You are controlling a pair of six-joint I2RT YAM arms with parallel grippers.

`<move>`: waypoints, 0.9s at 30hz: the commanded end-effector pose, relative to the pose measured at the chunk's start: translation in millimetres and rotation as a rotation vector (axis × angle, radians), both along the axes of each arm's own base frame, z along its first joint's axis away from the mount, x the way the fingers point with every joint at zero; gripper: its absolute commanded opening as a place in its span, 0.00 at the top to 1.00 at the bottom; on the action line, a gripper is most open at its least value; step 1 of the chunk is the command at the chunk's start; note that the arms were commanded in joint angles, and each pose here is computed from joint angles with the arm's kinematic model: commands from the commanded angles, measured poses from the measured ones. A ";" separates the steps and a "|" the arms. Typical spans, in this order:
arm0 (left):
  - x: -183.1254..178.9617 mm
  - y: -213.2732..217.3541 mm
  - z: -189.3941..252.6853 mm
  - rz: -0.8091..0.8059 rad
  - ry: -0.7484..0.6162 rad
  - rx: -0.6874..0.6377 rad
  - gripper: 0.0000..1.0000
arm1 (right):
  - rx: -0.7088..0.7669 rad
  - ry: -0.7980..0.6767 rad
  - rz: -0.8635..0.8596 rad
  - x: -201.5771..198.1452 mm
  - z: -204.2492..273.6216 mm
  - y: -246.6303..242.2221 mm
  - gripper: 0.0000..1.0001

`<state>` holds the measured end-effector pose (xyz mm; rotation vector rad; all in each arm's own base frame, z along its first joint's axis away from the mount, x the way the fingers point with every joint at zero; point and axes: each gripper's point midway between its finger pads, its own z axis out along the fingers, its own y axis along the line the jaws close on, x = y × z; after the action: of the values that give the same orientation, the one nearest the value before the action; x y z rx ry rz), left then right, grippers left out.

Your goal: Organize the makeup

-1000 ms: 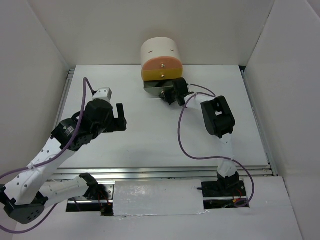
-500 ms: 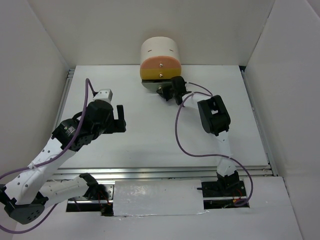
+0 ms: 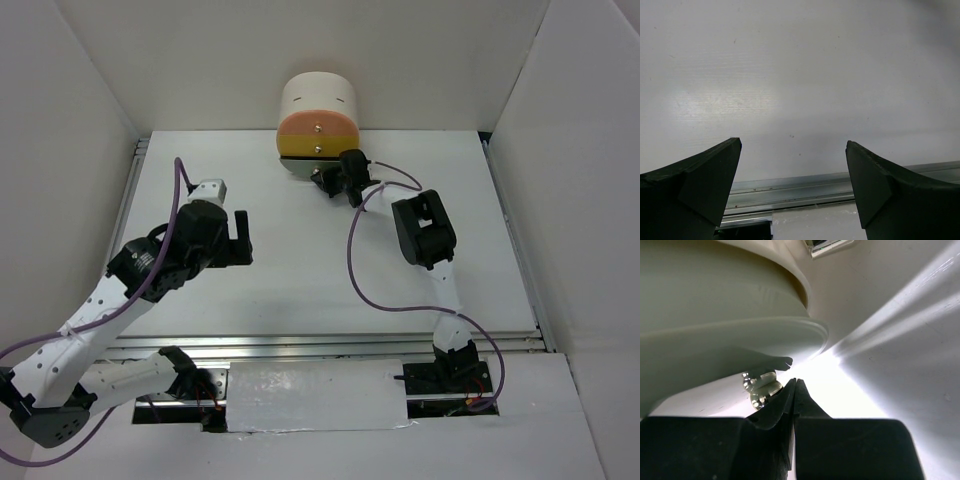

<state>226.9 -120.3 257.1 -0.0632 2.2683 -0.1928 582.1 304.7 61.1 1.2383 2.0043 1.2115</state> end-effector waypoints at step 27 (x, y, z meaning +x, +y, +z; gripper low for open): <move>1.6 -1.0 -1.4 0.000 -0.026 -0.024 0.01 | -0.012 -0.202 -0.051 30.1 67.6 -43.3 1.00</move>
<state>227.8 -121.7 247.5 -0.0609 2.2774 -0.1894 604.6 267.9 71.0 1.2049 1.9325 1.1985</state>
